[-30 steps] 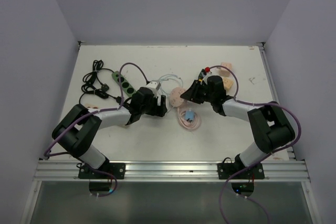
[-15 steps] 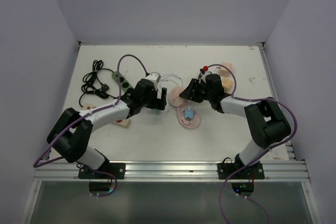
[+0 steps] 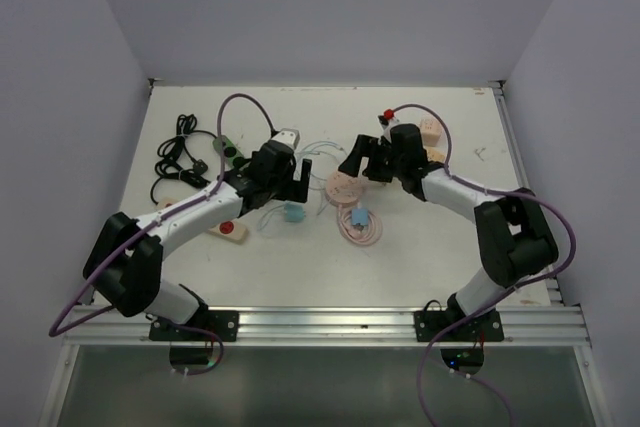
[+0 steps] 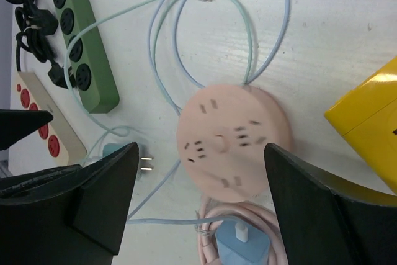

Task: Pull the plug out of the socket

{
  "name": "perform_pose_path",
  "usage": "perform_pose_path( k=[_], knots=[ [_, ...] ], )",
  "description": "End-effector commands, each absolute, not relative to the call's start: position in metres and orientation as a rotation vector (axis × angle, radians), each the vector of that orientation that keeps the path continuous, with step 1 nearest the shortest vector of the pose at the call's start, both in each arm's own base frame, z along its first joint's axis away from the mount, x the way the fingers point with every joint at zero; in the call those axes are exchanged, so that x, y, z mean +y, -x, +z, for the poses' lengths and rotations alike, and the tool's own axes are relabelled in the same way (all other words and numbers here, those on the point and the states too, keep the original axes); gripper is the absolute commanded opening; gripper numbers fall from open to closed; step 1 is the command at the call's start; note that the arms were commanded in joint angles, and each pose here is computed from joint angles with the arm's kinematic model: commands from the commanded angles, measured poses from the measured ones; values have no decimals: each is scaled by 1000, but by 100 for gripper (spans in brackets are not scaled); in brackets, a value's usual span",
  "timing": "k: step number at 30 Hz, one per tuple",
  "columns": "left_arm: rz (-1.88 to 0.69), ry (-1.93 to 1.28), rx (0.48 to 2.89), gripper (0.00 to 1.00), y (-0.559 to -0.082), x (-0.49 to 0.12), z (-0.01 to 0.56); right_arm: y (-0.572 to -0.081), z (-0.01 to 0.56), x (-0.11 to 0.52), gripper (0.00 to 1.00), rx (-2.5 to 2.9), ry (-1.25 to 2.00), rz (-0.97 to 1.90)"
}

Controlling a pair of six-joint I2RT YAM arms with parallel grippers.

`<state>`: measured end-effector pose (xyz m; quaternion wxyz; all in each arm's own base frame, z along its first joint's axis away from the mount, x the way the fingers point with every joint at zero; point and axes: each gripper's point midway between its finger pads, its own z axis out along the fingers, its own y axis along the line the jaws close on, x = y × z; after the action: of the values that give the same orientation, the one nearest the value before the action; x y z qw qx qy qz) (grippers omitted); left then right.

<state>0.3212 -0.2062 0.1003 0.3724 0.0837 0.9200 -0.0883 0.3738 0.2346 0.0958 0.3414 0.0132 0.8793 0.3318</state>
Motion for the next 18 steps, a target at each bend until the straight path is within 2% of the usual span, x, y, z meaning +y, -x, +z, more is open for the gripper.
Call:
perform_pose_path(
  k=[1, 5, 10, 11, 12, 18],
  knots=[
    [-246, -198, 2280, 100, -325, -205, 140, -391, 157, 225, 87, 2153, 31, 775],
    [-243, -169, 2204, 100, -324, -196, 181, -384, 180, 207, 89, 2145, 79, 652],
    [-93, -107, 2157, 99, -320, -162, 214, -373, 209, 179, 91, 2095, 76, 511],
    [-85, -99, 2126, 100, -318, -156, 226, -365, 214, 172, 91, 2091, 83, 486],
    [-71, -86, 2103, 100, -316, -150, 233, -362, 218, 167, 99, 2083, 79, 460],
    [-52, -14, 1860, 100, -299, -113, 294, -333, 244, 114, 99, 2033, -38, 251]
  ],
)
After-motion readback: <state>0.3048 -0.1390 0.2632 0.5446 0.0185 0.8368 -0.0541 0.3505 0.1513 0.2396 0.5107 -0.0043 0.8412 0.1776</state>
